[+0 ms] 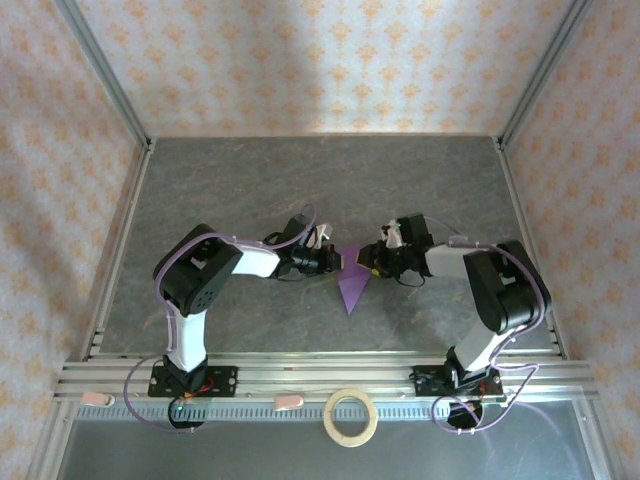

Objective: Fold a paper plane with a square sheet of paper (pick it up from the middle)

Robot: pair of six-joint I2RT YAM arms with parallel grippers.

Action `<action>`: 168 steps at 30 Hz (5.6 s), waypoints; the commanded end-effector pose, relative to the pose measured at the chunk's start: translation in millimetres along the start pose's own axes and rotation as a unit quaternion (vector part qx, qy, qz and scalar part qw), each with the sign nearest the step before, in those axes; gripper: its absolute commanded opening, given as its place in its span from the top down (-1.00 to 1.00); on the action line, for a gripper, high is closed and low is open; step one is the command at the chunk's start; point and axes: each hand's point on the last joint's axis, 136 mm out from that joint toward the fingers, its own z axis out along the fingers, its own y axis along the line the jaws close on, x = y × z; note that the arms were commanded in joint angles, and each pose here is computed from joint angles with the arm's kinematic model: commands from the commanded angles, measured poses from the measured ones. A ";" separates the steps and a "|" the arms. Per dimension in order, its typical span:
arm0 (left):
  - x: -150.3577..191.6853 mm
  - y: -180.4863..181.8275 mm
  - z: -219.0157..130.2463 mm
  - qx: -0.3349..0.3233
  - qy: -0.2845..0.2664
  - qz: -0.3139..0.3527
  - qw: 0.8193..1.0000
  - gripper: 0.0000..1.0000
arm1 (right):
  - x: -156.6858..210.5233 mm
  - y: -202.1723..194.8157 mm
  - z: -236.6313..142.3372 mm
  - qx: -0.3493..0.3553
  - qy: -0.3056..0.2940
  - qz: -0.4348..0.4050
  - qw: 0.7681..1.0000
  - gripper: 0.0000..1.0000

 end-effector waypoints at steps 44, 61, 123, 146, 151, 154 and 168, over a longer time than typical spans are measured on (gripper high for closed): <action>-3.0 -18.7 -12.6 0.008 -0.014 -0.040 0.999 1.00 | 21.1 16.4 -23.2 -0.095 -0.144 0.178 0.969 0.83; 22.0 17.8 6.2 -0.020 0.022 -0.044 0.999 1.00 | 39.6 13.4 -1.4 -0.036 -0.036 0.074 0.996 0.43; 61.6 -21.6 -47.8 -0.309 -0.109 0.387 0.862 0.17 | -8.2 32.1 -7.7 -0.082 -0.139 0.178 0.971 1.00; 69.2 -10.6 -44.8 -0.378 -0.114 0.431 0.811 0.70 | -9.2 32.9 -9.5 -0.082 -0.142 0.180 0.970 1.00; 69.5 -10.4 -44.1 -0.378 -0.114 0.431 0.812 0.80 | -8.3 30.8 -9.2 -0.079 -0.142 0.181 0.970 1.00; 69.8 -9.5 -43.6 -0.379 -0.112 0.431 0.811 0.86 | -8.4 30.3 -9.1 -0.077 -0.142 0.182 0.970 1.00; 84.8 -1.0 -28.5 -0.342 -0.077 0.418 0.838 1.00 | -30.1 -12.2 -59.0 0.049 -0.214 0.143 0.965 0.26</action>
